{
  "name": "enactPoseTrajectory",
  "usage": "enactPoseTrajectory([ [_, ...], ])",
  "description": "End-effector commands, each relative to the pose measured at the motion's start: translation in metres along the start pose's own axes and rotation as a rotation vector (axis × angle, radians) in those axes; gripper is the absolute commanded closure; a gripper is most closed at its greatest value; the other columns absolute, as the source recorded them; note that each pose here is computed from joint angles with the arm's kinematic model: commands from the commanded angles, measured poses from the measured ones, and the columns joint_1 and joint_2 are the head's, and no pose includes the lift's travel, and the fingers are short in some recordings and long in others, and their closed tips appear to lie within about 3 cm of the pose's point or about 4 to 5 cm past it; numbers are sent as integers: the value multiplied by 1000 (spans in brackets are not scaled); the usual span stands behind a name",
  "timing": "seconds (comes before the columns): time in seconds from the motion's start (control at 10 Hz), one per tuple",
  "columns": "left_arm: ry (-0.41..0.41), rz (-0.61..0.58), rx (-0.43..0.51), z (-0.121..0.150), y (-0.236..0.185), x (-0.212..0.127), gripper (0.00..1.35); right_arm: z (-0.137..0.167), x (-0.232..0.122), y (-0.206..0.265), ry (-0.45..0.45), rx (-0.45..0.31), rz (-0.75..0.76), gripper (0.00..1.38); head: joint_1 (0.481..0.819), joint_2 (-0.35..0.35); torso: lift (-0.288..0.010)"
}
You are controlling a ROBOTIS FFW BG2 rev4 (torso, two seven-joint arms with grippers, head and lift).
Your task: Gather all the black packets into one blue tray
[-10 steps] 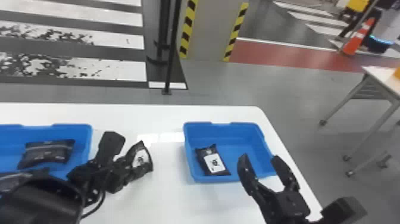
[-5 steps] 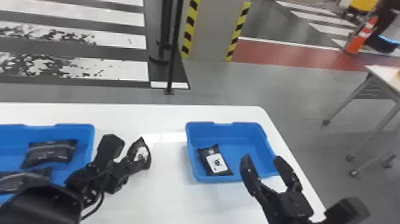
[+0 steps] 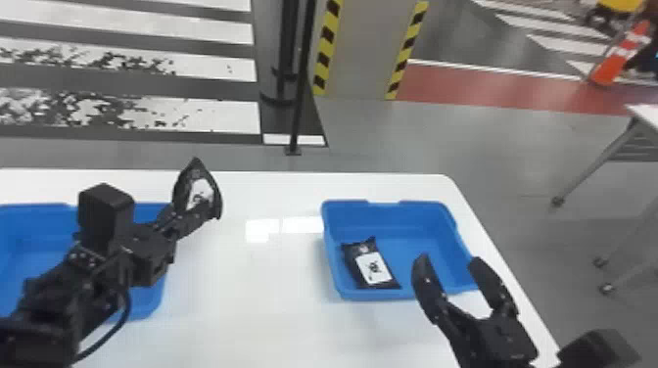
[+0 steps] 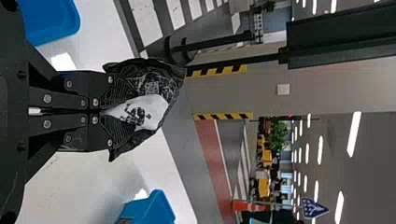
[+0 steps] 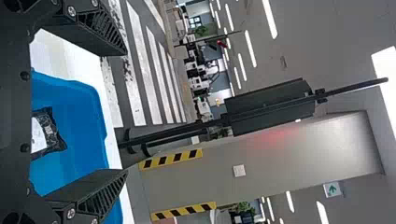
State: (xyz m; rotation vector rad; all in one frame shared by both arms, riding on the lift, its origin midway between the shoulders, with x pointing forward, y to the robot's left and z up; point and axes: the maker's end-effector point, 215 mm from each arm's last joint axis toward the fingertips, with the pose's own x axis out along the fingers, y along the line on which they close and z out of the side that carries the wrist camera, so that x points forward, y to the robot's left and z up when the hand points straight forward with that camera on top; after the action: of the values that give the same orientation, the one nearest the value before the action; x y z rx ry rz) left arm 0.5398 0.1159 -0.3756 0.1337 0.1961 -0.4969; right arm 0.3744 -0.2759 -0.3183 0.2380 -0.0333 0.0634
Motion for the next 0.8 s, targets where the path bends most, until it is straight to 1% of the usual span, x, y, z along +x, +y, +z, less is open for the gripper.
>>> enactPoseTrajectory([
  [0.0,-19,96,-2,11,37,-50,1211,-1,-1,0,3,0,0,127,695,-201,-110],
  [0.1,-8,144,-11,6,55,-77,1211,-1,-1,0,2,2,0,127,695,-161,-110],
  [0.2,5,186,-15,-1,71,-99,1211,-1,-1,1,3,2,2,127,695,-140,-110],
  [0.4,36,252,-20,-18,98,-135,1211,-3,0,4,3,8,5,127,695,-63,-110],
  [0.6,71,302,-20,-36,120,-161,1119,-3,0,5,4,8,7,127,695,1,-110],
  [0.7,75,328,-16,-38,132,-171,940,-3,0,4,4,10,7,127,695,14,-110],
])
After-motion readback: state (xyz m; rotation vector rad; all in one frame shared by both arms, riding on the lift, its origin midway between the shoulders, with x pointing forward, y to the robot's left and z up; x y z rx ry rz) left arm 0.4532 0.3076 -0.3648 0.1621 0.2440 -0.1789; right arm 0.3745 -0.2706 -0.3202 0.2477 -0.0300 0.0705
